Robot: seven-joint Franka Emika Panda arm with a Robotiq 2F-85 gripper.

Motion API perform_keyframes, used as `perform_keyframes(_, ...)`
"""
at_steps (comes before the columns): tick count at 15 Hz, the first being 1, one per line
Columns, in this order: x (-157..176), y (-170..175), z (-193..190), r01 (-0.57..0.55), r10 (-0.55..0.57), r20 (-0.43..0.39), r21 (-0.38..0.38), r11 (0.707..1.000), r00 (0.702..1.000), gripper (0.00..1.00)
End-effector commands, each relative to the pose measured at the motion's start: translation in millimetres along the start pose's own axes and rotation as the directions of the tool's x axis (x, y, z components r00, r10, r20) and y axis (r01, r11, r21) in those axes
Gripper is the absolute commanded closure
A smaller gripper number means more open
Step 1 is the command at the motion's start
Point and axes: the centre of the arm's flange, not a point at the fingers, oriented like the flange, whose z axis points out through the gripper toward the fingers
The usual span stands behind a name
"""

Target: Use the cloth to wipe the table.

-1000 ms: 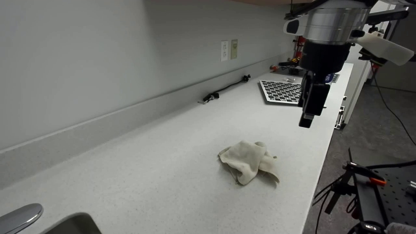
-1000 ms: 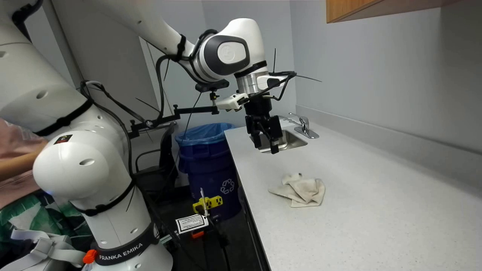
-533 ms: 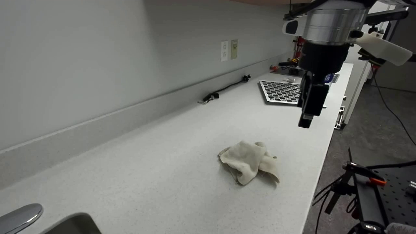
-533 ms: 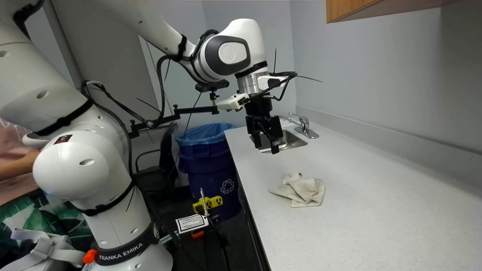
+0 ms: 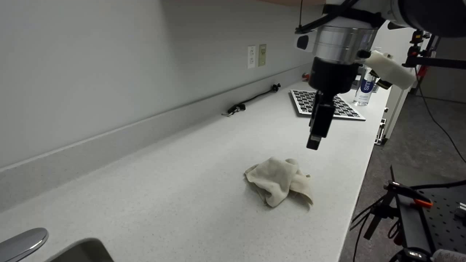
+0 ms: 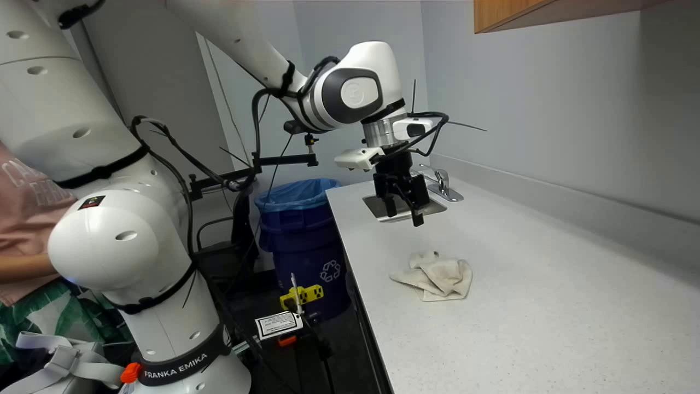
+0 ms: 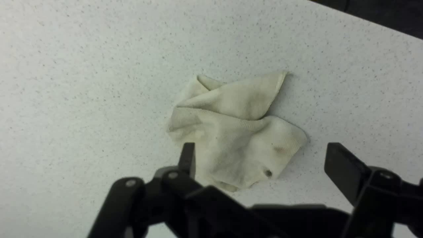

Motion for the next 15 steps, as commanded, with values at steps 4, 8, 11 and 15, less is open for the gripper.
perform_keyframes(4,44.5,-2.1,48.5,-0.015,0.014,0.025,0.040,0.999,1.000,0.00)
perform_keyframes(8,48.3,-2.1,83.9,-0.040,0.036,0.069,0.058,0.998,0.997,0.00)
perform_keyframes(11,50.9,4.8,105.0,-0.081,0.075,0.082,0.073,0.994,0.994,0.00)
perform_keyframes(15,53.7,21.3,122.9,-0.163,0.158,0.073,0.065,0.985,0.985,0.00)
